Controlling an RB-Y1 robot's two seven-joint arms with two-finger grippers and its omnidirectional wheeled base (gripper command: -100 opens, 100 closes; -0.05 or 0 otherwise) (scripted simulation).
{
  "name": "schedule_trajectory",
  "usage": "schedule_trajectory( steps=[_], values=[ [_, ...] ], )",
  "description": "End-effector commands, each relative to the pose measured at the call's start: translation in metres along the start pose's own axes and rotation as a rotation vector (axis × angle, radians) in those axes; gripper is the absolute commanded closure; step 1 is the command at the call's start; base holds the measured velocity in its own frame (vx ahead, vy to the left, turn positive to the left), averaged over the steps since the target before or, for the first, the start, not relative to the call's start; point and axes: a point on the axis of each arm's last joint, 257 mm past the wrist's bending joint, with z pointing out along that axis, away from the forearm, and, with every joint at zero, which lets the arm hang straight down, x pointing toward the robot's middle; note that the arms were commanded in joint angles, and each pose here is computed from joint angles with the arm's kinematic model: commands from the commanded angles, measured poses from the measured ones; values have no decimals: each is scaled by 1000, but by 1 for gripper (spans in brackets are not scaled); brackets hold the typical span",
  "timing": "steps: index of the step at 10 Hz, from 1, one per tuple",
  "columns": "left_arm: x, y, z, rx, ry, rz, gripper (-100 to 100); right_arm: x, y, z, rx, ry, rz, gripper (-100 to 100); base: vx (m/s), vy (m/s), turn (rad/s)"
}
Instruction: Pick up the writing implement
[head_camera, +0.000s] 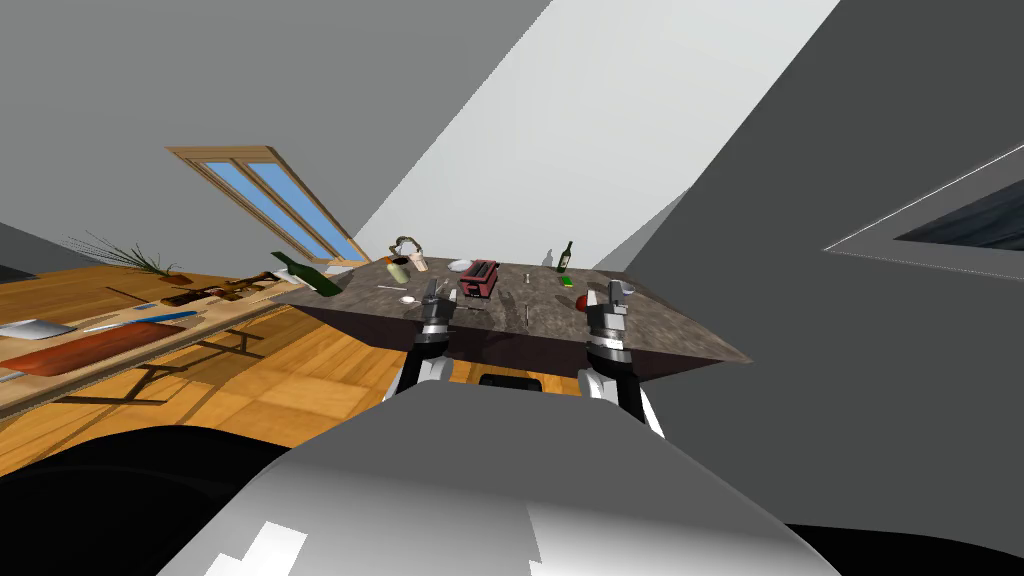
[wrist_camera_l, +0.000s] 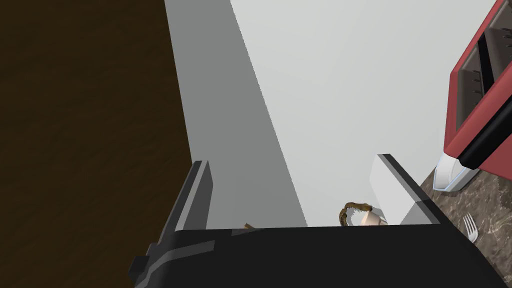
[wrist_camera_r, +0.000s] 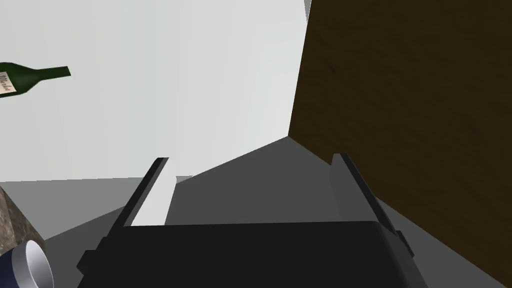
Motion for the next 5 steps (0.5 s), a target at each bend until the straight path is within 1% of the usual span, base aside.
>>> schedule_trajectory(
  steps=[1, 5],
  values=[
    [0, 0, 0, 0, 0, 0, 0, 1, -10, 0, 34, 27, 16, -100, -4, 12, 51],
    [0, 0, 0, 0, 0, 0, 0, -4, -38, 2, 139, 45, 102, -100, -5, 23, 71]
  ],
)
